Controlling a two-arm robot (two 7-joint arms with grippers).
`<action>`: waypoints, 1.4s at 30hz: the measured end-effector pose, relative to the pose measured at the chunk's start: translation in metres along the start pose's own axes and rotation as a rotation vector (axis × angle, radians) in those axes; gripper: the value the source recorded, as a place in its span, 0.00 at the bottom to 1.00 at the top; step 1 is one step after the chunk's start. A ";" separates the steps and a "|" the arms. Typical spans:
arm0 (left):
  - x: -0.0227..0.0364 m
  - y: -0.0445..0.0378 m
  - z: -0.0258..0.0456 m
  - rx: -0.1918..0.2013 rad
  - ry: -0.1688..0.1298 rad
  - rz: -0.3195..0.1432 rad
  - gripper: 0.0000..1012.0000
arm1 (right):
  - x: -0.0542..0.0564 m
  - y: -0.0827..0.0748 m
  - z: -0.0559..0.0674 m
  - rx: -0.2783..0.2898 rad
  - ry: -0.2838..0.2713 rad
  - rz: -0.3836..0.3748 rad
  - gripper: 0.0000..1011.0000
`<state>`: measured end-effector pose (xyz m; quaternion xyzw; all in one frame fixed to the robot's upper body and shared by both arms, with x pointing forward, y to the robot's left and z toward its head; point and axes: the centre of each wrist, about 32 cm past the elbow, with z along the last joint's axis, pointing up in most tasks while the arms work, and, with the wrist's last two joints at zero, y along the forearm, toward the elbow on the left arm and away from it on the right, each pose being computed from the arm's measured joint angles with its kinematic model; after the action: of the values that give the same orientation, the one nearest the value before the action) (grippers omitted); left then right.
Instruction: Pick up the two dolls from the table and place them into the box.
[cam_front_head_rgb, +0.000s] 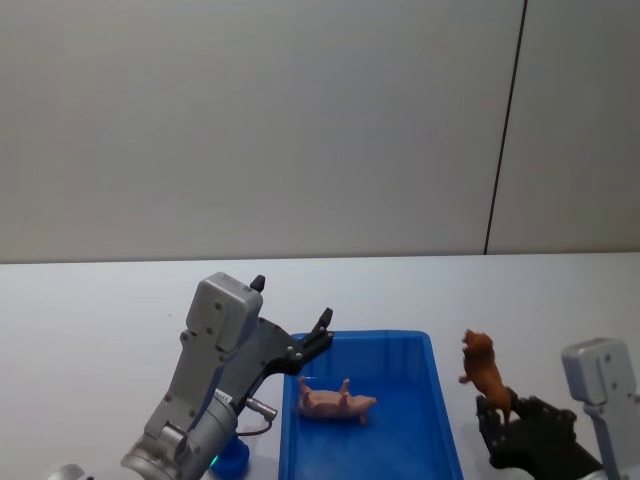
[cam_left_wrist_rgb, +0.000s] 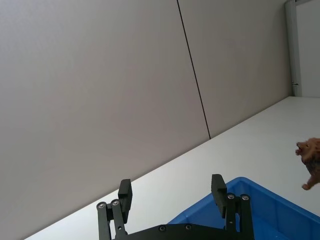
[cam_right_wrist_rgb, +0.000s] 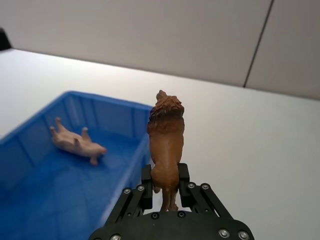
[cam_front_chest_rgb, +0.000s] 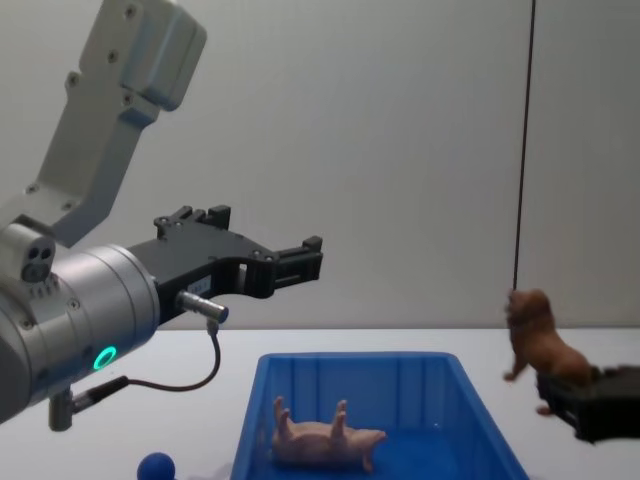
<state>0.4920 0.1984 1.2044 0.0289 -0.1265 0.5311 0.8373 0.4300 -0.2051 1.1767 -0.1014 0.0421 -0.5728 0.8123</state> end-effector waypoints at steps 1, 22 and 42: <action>0.0000 0.0000 0.0000 0.000 0.000 0.000 0.99 | 0.000 0.000 0.001 0.007 -0.003 0.006 0.27; 0.0000 0.0000 0.0000 0.000 0.000 0.000 0.99 | -0.011 0.026 0.024 0.146 -0.044 0.280 0.54; 0.0000 0.0000 0.0000 0.000 0.000 0.000 0.99 | -0.007 0.024 0.015 0.135 -0.007 0.223 0.99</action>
<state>0.4920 0.1984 1.2044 0.0289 -0.1264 0.5311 0.8374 0.4529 -0.1892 1.1859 -0.0430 0.0116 -0.4802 0.8761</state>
